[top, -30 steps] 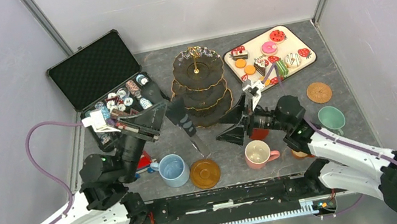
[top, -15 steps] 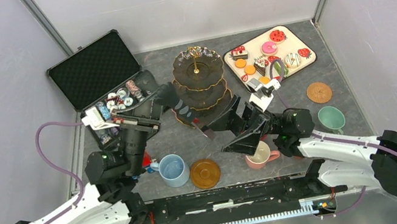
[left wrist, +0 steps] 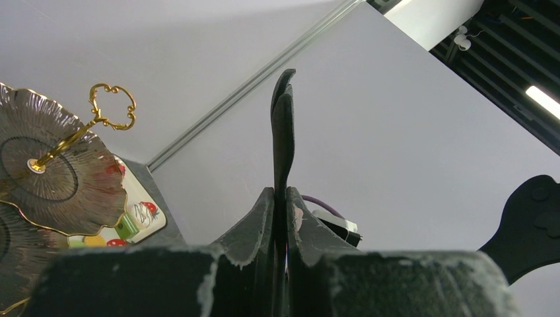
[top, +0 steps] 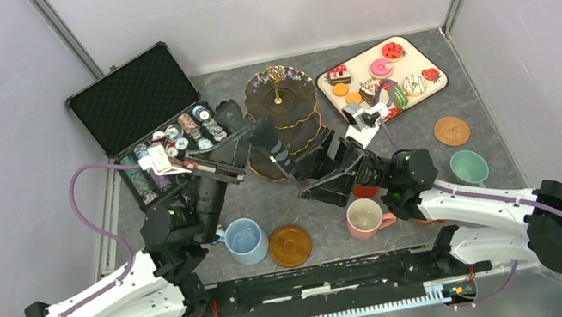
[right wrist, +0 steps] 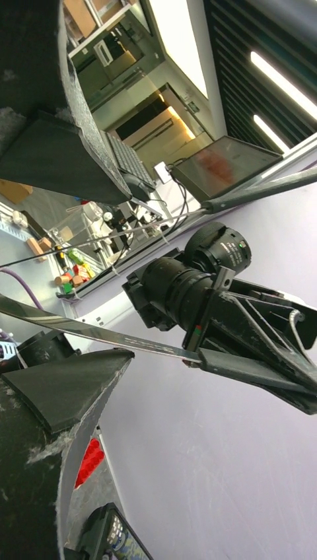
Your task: Serve the afternoon tea
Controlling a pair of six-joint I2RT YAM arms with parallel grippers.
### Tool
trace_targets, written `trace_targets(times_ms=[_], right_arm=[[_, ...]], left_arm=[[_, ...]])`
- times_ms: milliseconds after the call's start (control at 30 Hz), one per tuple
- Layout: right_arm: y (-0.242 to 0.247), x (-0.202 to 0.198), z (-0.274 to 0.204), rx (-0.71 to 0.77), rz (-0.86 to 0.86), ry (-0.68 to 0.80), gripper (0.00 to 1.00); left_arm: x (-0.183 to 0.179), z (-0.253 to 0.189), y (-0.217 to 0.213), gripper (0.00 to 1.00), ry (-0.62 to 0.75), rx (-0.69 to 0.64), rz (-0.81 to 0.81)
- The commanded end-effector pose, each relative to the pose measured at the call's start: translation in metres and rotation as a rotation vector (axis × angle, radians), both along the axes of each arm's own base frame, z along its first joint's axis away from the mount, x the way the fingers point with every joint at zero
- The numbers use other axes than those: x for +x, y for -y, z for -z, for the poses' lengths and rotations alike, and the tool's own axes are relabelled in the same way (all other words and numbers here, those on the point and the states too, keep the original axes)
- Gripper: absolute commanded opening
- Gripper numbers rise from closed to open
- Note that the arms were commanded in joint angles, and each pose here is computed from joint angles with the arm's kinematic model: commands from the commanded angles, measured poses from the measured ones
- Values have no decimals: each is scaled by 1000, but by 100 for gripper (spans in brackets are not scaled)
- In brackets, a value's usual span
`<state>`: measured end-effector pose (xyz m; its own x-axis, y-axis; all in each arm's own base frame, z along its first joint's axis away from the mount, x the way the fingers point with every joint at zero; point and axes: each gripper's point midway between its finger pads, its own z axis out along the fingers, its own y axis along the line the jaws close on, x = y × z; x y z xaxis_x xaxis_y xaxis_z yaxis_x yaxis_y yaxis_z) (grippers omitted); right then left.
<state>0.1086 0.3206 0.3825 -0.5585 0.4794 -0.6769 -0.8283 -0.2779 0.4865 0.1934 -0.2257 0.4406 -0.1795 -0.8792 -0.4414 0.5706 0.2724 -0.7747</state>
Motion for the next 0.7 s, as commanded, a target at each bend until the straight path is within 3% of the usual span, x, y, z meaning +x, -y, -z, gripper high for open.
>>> trace_targets(times_ms=[0, 233, 567, 667], right_arm=[[4, 2, -25, 70, 20, -5, 87], [7, 6, -28, 97, 38, -28, 89], [13, 3, -30, 153, 13, -47, 84], [14, 4, -29, 159, 17, -51, 79]], left_arm=[[-2, -11, -1, 2, 1, -99, 30], [-1, -3, 12, 2, -14, -104, 66], [1, 4, 18, 2, -32, -142, 86], [3, 6, 19, 2, -42, -146, 87]])
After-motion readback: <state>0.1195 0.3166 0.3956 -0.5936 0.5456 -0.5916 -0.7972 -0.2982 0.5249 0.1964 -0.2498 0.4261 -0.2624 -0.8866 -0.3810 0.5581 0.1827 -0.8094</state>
